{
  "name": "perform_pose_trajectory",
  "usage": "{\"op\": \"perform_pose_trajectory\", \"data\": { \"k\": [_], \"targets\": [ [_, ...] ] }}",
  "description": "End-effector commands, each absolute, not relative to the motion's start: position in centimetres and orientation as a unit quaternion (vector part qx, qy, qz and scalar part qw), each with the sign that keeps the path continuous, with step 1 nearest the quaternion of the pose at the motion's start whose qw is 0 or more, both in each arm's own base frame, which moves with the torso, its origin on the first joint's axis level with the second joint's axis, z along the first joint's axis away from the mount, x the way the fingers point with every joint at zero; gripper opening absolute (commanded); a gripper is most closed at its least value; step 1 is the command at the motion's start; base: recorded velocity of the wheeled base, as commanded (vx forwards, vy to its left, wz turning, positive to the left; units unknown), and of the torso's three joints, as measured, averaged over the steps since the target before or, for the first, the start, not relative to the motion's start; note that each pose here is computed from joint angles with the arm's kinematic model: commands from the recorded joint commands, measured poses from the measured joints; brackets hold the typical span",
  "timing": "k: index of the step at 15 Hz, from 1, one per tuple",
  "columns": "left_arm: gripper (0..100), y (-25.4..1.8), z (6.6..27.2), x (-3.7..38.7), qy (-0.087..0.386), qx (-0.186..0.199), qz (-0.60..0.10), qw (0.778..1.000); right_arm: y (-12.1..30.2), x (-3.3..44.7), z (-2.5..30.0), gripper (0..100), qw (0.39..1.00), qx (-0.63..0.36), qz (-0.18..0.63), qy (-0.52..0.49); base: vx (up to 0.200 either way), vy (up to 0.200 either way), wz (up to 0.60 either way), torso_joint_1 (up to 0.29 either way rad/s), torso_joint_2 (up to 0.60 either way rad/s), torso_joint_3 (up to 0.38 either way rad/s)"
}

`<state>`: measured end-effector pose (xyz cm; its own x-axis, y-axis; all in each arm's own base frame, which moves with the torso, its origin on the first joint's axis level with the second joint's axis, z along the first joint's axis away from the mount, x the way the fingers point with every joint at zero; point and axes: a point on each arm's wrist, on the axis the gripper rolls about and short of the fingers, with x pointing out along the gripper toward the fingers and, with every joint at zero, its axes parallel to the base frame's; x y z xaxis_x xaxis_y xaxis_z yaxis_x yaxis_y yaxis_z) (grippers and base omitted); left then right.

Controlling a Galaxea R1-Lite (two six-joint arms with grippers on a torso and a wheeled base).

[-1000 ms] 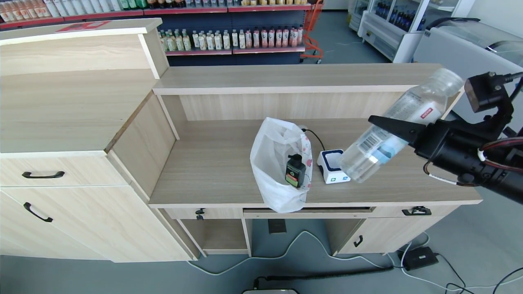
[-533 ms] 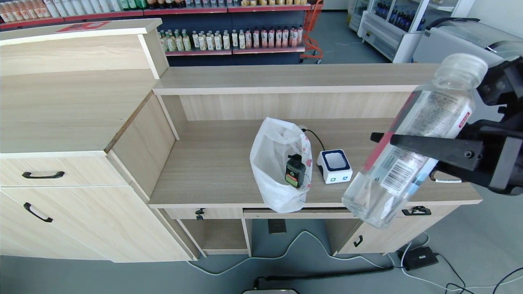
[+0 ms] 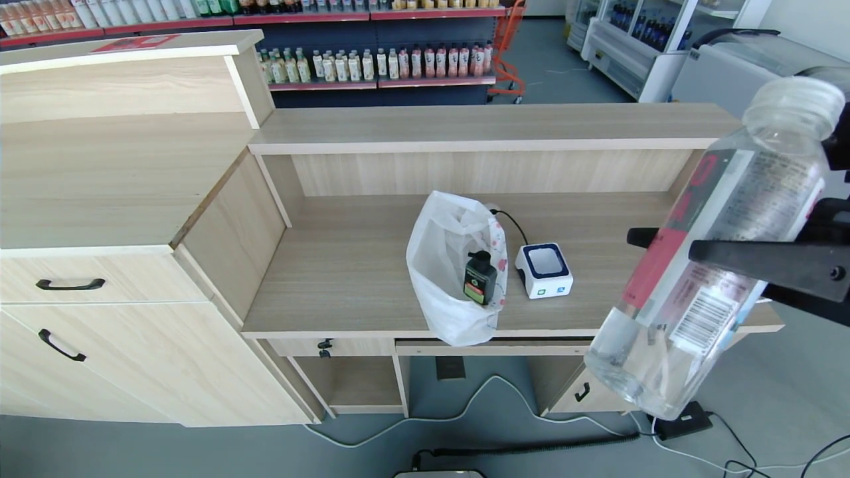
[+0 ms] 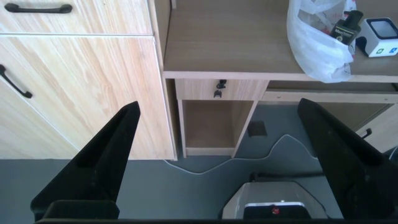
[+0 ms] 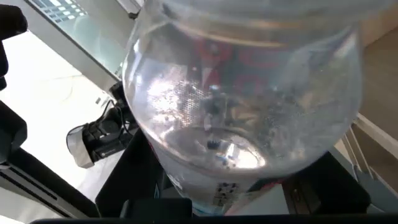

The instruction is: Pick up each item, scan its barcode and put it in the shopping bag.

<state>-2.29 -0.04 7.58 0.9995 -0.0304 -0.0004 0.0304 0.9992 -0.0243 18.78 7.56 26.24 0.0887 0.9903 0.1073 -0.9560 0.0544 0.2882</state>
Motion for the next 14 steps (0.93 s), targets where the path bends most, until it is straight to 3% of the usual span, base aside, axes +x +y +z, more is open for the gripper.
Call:
{"op": "perform_pose_trajectory", "data": {
  "k": [1, 10, 14],
  "targets": [
    [100, 0.0, 7.6, -2.3, 0.000, -0.012, -0.015, 1.000, 7.5, 18.5, 26.3, 0, 0.717, 0.138, 0.681, 0.059, 0.000, 0.000, 0.00, 0.000, 0.00, 0.000],
    [100, 0.0, 7.6, -2.3, 0.000, -0.012, -0.015, 1.000, 7.0, 18.4, 26.0, 0, 0.704, 0.115, 0.699, 0.057, 0.000, 0.000, 0.00, 0.000, 0.00, 0.000],
    [100, 0.0, 7.6, -2.3, 0.000, -0.012, -0.015, 1.000, 3.4, 21.3, 24.7, 0, 0.779, 0.061, 0.624, 0.007, 0.000, 0.000, 0.00, 0.000, 0.00, 0.000]
  ]
}}
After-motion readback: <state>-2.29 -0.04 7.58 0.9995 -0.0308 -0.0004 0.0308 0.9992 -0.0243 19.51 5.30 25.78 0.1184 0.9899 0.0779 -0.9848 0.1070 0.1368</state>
